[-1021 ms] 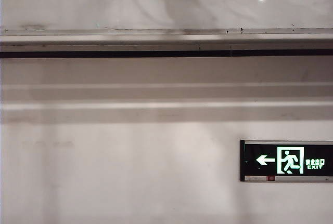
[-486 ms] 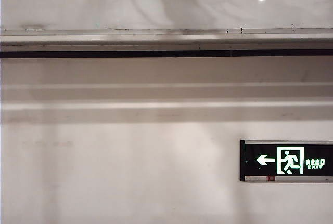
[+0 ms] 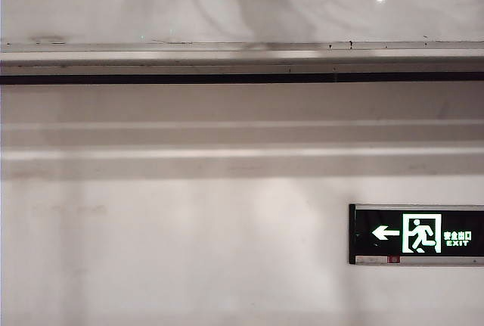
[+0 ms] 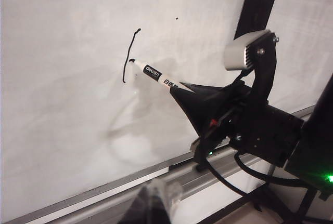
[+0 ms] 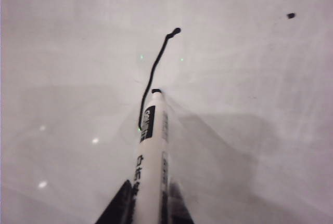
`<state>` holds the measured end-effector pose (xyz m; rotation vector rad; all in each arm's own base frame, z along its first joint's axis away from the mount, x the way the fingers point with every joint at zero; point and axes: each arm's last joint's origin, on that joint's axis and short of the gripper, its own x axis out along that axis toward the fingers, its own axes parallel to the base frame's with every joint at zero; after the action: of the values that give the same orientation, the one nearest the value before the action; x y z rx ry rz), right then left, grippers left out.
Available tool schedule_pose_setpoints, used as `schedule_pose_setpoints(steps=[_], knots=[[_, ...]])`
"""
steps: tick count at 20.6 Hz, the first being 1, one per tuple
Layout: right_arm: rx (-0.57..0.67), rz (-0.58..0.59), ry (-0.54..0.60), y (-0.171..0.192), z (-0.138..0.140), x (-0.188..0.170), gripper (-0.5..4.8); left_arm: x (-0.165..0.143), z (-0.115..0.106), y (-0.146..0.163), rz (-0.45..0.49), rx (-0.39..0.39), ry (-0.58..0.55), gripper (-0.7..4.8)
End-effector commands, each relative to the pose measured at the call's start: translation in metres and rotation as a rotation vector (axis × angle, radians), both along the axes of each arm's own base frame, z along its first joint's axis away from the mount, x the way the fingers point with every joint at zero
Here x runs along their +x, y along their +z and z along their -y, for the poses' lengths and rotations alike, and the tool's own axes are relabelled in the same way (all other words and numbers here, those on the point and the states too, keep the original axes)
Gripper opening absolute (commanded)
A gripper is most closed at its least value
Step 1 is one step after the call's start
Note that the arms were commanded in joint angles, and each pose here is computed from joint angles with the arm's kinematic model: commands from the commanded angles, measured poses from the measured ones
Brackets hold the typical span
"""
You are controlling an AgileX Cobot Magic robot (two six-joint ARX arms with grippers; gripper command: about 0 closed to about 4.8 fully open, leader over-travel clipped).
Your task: Take a marker from the whiteboard tray, write "Hi!" on the whiteboard, and then put the marker back vertically into the whiteboard tray.
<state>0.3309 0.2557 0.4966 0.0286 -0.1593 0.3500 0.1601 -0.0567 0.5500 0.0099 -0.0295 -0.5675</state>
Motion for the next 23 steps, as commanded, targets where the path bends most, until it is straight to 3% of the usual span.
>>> schedule_pose_setpoints(steps=[1, 11, 20, 23], knots=[[0.003, -0.009, -0.07, 0.006, 0.008, -0.004, -0.02, -0.003, -0.001, 0.003, 0.023, 0.0, -0.005, -0.06], [0.001, -0.023, -0.137, 0.013, 0.022, -0.009, -0.01, -0.003, -0.001, 0.003, 0.019, -0.002, -0.005, -0.06], [0.008, 0.134, -0.038, 0.04, 0.032, -0.025, -0.01, -0.003, 0.0, 0.003, 0.019, -0.002, -0.008, -0.06], [0.007, 0.135, -0.034, 0.039, 0.031, -0.024, -0.02, -0.004, 0.002, 0.003, 0.019, 0.002, -0.107, -0.06]])
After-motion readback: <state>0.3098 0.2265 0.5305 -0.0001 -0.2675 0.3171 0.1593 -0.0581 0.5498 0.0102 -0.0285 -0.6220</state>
